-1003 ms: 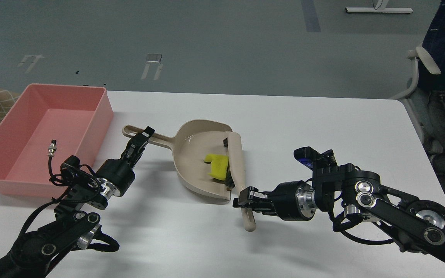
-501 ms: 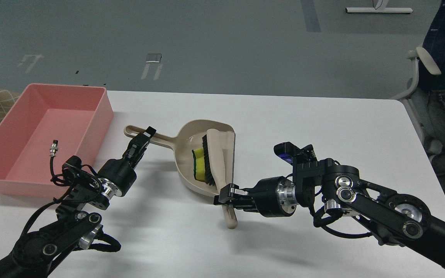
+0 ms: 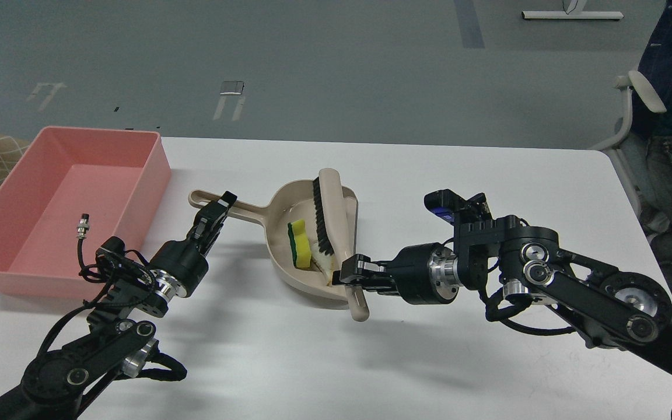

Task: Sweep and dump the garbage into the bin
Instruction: 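Sweep the yellow sponge and scrap into the dustpan with the brush, then lift the brush away and raise the dustpan with the left gripper, then tilt the dustpan over the pink bin to dump its contents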

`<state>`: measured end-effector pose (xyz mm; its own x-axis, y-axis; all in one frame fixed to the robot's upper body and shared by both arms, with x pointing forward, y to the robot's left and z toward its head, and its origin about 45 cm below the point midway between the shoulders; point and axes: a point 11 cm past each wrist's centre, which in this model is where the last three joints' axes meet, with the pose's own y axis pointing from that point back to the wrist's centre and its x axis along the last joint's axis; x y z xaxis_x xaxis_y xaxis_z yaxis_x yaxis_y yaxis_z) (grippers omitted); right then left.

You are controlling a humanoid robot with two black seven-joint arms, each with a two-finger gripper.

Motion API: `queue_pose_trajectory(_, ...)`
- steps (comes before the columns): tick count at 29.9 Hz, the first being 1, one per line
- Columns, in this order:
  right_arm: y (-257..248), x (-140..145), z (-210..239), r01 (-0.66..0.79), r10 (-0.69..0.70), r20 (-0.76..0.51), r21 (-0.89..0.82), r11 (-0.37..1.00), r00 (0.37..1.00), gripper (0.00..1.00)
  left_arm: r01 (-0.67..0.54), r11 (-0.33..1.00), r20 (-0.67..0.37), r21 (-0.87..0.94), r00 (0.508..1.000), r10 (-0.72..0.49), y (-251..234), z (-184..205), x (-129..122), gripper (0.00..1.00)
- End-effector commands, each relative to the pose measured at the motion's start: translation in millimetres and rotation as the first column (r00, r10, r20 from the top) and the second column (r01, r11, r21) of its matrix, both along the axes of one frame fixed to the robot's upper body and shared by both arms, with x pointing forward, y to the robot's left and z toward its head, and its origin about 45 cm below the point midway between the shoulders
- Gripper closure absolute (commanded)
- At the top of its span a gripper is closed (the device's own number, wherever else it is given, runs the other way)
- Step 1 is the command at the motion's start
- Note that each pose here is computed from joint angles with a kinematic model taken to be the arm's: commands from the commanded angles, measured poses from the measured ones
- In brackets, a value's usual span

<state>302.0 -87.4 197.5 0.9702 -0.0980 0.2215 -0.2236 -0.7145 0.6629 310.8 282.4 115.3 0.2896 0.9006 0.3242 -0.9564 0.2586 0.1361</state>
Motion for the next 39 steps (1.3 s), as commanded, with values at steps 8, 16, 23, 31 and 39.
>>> queue_pose_trajectory(8, -52.8, 38.9, 37.1, 0.136, -0.135, 0.107, 0.001, 0.991, 0.985, 1.0, -0.102, 0.983, -0.054, -0.152, 0.994, 0.094, 5.6, -0.4, 4.1, 1.0)
queue_pose_trajectory(16, -108.3, 51.2, 58.1, 0.24, -0.235, 0.149, -0.019, 0.971, 0.961, 1.0, -0.152, 0.971, -0.028, -0.182, 0.988, 0.149, 21.5, 14.2, 16.1, 1.0)
queue_pose_trajectory(23, -150.8, 41.1, 37.8, 0.319, -0.31, 0.111, -0.07, 0.945, 0.944, 1.0, -0.2, 0.962, 0.017, -0.186, 0.978, 0.207, 60.4, 47.4, 32.4, 1.0)
queue_pose_trajectory(31, -161.5, 27.8, 18.2, 0.35, -0.347, 0.056, -0.075, 0.934, 0.936, 1.0, -0.293, 0.92, 0.065, -0.261, 0.945, 0.32, 131.2, 107.2, 46.0, 1.0)
queue_pose_trajectory(39, -156.2, 6.9, 1.9, 0.329, -0.33, 0.002, -0.077, 0.941, 0.944, 1.0, -0.354, 0.91, 0.131, -0.218, 0.913, 0.386, 207.5, 160.0, 27.3, 1.0)
